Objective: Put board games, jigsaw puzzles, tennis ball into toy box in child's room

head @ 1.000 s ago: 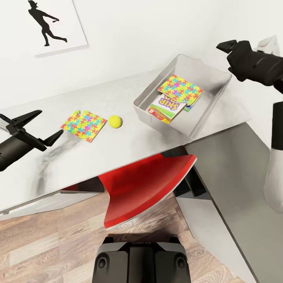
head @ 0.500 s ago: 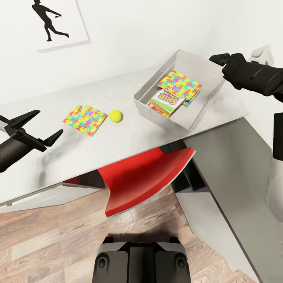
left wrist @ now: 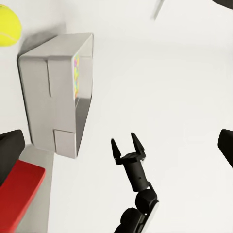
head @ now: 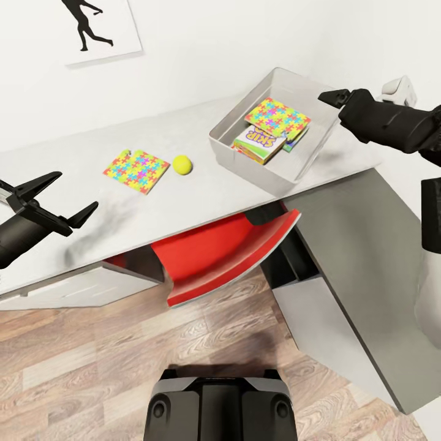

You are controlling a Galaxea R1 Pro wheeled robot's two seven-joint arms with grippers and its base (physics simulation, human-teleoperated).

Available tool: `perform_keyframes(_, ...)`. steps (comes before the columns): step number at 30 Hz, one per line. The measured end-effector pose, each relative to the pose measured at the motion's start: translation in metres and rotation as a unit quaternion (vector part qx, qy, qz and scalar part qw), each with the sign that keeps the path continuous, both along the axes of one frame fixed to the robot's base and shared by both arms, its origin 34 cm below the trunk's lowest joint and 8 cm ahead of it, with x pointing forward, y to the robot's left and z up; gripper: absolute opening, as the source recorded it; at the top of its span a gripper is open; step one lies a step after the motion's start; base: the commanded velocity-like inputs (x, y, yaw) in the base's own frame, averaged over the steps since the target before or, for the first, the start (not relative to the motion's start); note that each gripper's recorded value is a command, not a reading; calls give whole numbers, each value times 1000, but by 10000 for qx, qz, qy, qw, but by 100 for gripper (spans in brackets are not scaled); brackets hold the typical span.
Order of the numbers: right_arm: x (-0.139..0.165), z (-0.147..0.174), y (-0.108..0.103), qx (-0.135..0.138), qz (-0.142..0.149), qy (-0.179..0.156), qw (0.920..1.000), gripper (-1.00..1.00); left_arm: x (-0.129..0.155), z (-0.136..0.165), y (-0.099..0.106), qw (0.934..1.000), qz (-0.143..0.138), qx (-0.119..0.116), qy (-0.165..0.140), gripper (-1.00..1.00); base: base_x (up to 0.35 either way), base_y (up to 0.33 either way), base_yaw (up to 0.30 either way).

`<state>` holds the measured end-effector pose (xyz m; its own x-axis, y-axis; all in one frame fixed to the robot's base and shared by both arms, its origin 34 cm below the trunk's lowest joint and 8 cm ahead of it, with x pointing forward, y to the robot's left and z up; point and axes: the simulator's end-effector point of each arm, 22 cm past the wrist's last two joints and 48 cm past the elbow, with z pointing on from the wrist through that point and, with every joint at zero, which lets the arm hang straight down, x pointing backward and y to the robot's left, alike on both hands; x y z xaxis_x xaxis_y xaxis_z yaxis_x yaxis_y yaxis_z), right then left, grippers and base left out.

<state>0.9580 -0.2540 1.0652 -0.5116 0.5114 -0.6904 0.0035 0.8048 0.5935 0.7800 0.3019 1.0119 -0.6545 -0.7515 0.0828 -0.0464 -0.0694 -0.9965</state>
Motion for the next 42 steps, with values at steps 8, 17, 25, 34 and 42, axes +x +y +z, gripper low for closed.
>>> perform_keyframes(8, -2, -5, 5, -34, 38, 53, 10000, 100, 0, -1, 0, 10000, -4, 6, 9, 100, -24, 0, 170)
perform_keyframes(17, -3, -8, 8, -60, 88, 97, 9999, 100, 0, -1, 0, 10000, -6, 16, 17, 100, -5, 0, 267)
perform_keyframes(25, -5, -10, 12, -105, 170, 150, 9997, 100, 0, -1, 0, 10000, -7, 24, 21, 100, -1, 0, 289)
perform_keyframes(34, -6, -11, 14, -104, 205, 164, 9996, 100, 0, -2, 0, 10000, -8, 30, 29, 100, 0, 0, 294)
perform_keyframes(42, -6, -12, 13, -122, 202, 168, 9996, 100, 0, -2, 0, 10000, -8, 32, 34, 100, 0, 0, 295)
